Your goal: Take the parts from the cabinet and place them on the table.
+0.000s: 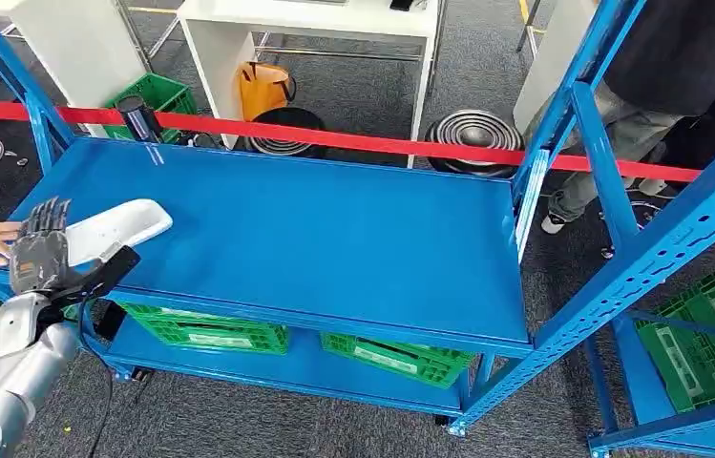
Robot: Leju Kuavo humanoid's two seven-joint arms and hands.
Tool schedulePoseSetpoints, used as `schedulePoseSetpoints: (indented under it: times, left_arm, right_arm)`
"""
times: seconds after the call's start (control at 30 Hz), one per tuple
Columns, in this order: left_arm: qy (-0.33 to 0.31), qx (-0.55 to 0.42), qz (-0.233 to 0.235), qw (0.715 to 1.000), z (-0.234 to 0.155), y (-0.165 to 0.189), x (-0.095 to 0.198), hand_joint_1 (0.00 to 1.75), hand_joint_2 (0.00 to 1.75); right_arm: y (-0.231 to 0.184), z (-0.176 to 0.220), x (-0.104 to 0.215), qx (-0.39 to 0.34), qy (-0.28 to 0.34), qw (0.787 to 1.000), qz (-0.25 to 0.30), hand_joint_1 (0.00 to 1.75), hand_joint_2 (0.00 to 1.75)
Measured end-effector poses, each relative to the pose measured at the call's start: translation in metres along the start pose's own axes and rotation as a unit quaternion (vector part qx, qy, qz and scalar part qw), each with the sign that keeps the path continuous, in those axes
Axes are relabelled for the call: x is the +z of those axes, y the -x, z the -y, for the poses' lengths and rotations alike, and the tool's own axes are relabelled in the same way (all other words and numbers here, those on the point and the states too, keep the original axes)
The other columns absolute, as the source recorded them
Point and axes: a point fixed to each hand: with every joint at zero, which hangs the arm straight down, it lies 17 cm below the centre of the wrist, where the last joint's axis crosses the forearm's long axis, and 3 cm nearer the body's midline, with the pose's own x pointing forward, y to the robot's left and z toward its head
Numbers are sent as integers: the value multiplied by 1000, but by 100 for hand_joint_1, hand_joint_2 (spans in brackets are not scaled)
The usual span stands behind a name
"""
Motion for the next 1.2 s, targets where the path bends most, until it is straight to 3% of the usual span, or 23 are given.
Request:
schedulePoseSetpoints:
  times: [0.17,0.23,0.4,1.2]
  left_arm:
    - [-17,26,9,999,-7,-11,2,0,175]
    - [-73,123,55,988,-42,-57,19,0,175]
    - [-97,146,77,981,-66,-80,23,0,175]
    - [-148,177,64,971,-102,-76,31,0,175]
  right_arm:
    - [1,-2,0,-2,-1,1000,-1,0,0]
    - [1,-4,1,-15,2,1000,3,0,0]
    - [0,-1,1,-17,9,1000,6,0,0]
    - [-7,18,-2,-4,28,999,14,0,0]
